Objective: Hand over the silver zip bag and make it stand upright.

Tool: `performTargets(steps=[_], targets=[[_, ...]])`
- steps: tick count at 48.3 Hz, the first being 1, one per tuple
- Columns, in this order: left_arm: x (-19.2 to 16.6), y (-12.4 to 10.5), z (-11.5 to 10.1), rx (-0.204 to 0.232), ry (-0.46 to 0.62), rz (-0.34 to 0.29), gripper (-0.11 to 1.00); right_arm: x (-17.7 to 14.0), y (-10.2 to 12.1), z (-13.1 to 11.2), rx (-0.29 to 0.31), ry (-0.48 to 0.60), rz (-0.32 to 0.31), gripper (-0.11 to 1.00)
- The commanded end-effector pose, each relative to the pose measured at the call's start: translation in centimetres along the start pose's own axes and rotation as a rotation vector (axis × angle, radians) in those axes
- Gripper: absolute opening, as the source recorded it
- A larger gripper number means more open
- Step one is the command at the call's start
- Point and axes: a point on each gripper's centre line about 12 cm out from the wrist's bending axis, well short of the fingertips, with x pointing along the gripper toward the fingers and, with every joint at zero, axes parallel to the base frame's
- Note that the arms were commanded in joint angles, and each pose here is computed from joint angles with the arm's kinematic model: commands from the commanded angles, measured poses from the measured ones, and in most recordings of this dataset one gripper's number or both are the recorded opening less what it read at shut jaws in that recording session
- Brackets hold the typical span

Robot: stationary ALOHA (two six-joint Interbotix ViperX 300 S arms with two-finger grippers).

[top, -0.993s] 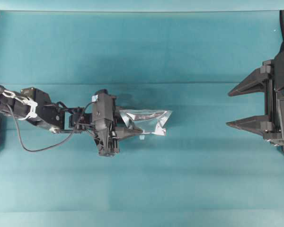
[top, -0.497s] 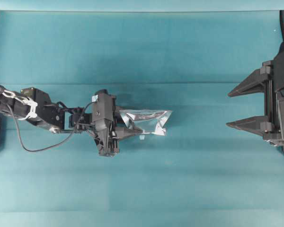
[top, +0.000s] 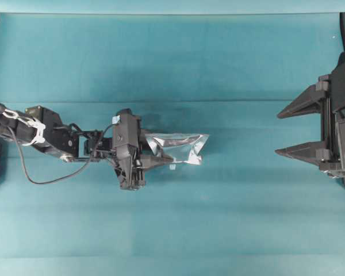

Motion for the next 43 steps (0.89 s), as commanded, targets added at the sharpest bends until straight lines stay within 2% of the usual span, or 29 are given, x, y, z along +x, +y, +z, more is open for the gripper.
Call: performTargets(steps=[1, 43], targets=[[-0.05, -0.1, 0.26, 0.009, -0.006, -0.004, 0.3, -0.12, 0.11, 0.4, 0.014, -0.015, 0.005, 0.88], [-0.05, -0.1, 0.29, 0.019, 0.008, -0.002, 0.3, -0.16, 0.11, 0.42, 0.014, -0.016, 0.005, 0.88]])
